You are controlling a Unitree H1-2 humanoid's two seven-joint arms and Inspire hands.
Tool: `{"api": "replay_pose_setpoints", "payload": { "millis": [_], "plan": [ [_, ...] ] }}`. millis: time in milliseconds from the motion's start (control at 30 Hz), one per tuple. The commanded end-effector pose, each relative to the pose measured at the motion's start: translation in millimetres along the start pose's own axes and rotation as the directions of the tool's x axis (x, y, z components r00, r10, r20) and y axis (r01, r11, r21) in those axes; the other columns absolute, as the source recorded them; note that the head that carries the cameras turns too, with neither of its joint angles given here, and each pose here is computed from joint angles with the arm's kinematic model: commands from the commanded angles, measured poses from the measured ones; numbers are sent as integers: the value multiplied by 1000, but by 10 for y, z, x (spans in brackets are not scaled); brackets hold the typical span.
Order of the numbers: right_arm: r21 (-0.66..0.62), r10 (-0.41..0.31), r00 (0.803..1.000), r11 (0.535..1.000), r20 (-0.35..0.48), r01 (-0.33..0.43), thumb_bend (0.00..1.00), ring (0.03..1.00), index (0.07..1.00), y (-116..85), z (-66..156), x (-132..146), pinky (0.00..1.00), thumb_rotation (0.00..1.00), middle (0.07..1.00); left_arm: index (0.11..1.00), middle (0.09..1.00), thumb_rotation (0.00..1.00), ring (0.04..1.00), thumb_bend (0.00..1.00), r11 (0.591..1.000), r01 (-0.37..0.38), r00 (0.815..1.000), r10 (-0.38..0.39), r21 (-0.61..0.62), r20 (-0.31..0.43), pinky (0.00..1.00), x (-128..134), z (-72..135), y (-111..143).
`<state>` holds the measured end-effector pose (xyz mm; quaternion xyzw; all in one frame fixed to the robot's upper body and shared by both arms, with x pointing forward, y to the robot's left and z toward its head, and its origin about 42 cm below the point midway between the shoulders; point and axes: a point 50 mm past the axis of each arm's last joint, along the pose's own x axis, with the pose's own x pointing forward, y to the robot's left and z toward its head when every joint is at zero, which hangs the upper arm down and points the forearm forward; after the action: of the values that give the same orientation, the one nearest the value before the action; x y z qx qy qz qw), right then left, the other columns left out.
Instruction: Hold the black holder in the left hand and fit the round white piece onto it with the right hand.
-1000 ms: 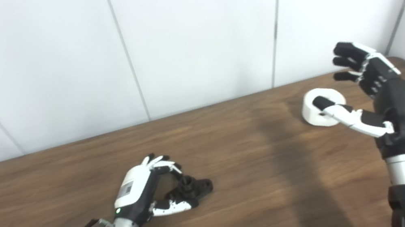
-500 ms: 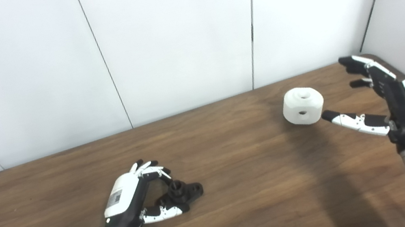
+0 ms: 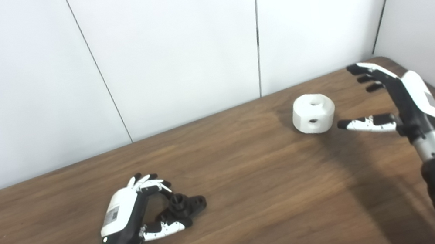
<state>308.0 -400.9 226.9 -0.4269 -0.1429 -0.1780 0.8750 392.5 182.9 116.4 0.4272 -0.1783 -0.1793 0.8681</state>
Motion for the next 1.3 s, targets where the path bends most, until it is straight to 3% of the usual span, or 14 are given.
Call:
{"api": "replay_pose_setpoints", "payload": {
  "millis": [0, 200, 433, 700, 1067, 1267],
  "plan": [
    [-23, -21, 997, 999, 76, 22, 834, 760, 793, -130, 95, 204, 664, 144, 785, 483, 747, 62, 894, 525, 1000, -2, 1000, 2, -16, -23, 1000, -89, -73, -102],
    [-34, 54, 998, 998, 29, -53, 871, 805, 818, -44, -4, 363, 743, 157, 820, 483, 748, 63, 894, 525, 1000, 5, 1000, -5, -12, -20, 1000, -91, -87, -80],
    [-86, 111, 993, 990, 34, -108, 895, 785, 818, 78, -125, 528, 710, 218, 807, 483, 747, 63, 898, 525, 1000, 8, 1000, -8, -19, -14, 1000, -102, -85, -98],
    [-112, 216, 976, 970, -21, -217, 905, 876, 864, 142, -174, 717, 793, 313, 895, 483, 742, 62, 890, 525, 1000, 15, 1000, -15, -21, 8, 1000, -133, -60, -122],
    [-176, 261, 963, 947, -70, -270, 918, 922, 869, 189, -137, 966, 841, 381, 917, 482, 738, 63, 885, 525, 999, 35, 999, -34, -24, 34, 1000, -261, 17, -106],
    [-170, 274, 958, 943, -86, -285, 875, 926, 865, 212, -94, 1071, 842, 346, 922, 482, 738, 63, 883, 525, 999, 43, 998, -42, -23, 41, 1000, -384, 63, -89]
  ]
}}
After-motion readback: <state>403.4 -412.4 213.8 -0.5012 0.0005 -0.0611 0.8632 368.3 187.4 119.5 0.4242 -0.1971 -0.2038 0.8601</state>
